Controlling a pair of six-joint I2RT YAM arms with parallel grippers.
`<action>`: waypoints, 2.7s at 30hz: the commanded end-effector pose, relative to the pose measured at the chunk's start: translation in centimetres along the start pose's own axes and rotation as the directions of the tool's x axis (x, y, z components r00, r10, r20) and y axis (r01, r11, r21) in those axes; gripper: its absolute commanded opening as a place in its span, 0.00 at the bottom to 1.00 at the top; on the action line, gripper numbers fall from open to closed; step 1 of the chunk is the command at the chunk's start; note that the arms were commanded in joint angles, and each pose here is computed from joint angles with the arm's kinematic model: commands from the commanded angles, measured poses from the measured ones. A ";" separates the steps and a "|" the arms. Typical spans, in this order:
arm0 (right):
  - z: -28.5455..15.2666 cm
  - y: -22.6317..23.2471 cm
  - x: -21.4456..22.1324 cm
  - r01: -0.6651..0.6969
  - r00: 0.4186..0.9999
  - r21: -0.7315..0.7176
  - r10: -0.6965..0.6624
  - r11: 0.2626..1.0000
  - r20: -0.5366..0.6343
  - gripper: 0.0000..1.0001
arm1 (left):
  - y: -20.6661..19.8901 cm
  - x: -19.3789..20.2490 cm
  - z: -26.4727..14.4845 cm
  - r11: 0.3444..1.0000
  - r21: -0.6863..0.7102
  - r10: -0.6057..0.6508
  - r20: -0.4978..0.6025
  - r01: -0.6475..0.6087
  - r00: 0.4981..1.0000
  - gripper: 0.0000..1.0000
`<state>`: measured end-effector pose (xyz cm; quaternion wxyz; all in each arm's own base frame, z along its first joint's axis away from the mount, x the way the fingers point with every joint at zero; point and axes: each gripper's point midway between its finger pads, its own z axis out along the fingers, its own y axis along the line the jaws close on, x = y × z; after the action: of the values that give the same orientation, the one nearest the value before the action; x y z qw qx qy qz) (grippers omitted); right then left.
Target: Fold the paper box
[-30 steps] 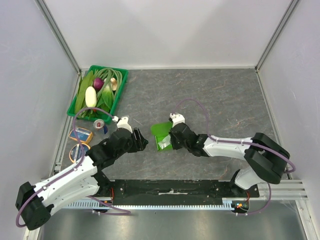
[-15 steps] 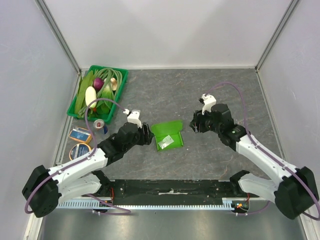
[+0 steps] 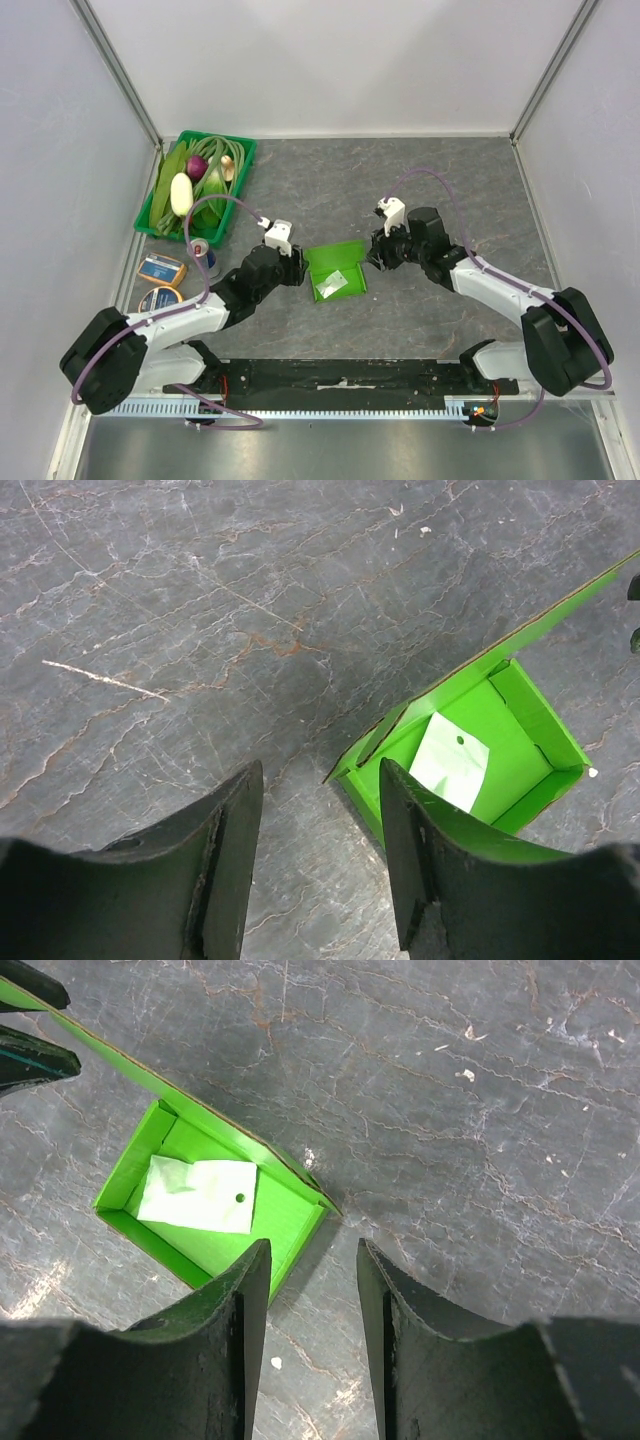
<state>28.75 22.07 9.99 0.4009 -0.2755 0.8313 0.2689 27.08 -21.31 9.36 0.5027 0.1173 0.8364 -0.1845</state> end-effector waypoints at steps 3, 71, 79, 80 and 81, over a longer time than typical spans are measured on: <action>0.8 -0.2 -2.4 0.103 0.990 -0.017 -0.101 0.995 0.095 0.48 | 0.1 -2.2 0.7 0.998 0.012 0.062 0.092 -0.063 0.994 0.53; 1.0 -1.7 -5.7 -0.028 0.975 0.291 -0.039 0.956 0.221 0.00 | 0.0 -6.7 1.7 0.995 -0.081 -0.040 0.147 0.052 0.988 0.02; -0.2 -4.3 -9.4 -0.318 0.912 0.620 0.054 0.717 0.406 0.00 | 1.6 -9.6 4.2 0.927 -0.314 -0.125 0.259 0.206 0.958 0.02; 0.2 -4.6 -8.9 -0.323 0.914 0.645 0.052 0.693 0.403 0.00 | 1.5 -9.5 5.0 0.918 -0.330 -0.135 0.261 0.220 0.956 0.02; 0.3 -4.7 -9.4 -0.345 0.901 0.646 0.047 0.681 0.432 0.00 | 1.6 -9.3 5.5 0.912 -0.341 -0.141 0.261 0.228 0.955 0.02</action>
<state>34.66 24.35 14.62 0.5470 -0.0863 0.8261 0.1041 33.91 -23.72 14.37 0.5624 0.0186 0.8157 -0.1344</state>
